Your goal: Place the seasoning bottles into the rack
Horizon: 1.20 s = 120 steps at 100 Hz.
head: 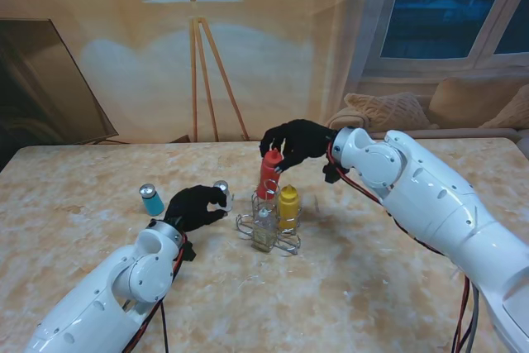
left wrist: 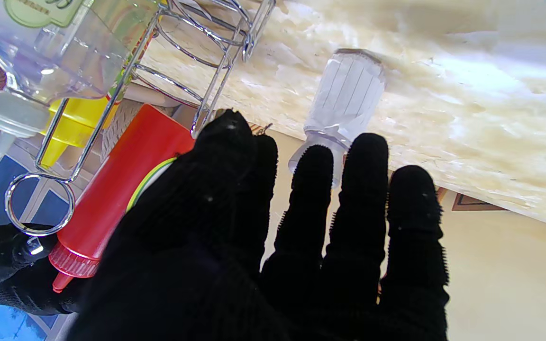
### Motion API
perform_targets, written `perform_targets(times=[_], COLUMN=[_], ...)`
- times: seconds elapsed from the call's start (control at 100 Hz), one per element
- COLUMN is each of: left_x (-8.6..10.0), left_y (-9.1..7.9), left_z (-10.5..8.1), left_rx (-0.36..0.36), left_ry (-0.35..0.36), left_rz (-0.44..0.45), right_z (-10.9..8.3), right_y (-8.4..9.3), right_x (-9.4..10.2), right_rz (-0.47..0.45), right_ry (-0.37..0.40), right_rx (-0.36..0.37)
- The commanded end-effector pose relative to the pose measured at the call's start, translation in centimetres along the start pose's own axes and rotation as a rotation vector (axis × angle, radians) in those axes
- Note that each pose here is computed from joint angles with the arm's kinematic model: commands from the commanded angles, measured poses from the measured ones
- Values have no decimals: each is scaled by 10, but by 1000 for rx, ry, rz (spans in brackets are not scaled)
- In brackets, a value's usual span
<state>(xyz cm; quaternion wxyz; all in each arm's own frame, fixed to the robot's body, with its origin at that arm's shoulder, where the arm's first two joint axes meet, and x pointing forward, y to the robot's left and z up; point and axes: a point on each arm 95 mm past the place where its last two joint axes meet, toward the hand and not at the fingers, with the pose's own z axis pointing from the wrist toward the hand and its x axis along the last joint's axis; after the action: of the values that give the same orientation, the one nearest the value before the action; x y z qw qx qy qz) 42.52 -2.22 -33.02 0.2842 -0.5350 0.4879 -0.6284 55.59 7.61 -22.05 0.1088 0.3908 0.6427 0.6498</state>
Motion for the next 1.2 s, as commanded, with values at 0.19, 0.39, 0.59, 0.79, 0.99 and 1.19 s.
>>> perform_targets(times=[0.19, 0.39, 0.59, 0.79, 0.99, 1.19], left_x=[0, 0, 0, 0, 0, 0], left_y=[1, 1, 1, 1, 0, 1], left_z=[0, 1, 1, 1, 0, 0], left_rx=[-9, -9, -9, -8, -7, -8], left_ry=[-1, -3, -3, -3, -2, -2], left_rz=[-2, -3, -4, -2, 0, 0], right_z=[11, 13, 14, 15, 14, 15], right_y=[-10, -14, -17, -19, -20, -24], right_x=[8, 9, 9, 10, 10, 9], right_rz=[-34, -53, -63, -80, -86, -88], right_ry=[40, 56, 66, 77, 79, 84], right_rx=[45, 58, 74, 83, 84, 98])
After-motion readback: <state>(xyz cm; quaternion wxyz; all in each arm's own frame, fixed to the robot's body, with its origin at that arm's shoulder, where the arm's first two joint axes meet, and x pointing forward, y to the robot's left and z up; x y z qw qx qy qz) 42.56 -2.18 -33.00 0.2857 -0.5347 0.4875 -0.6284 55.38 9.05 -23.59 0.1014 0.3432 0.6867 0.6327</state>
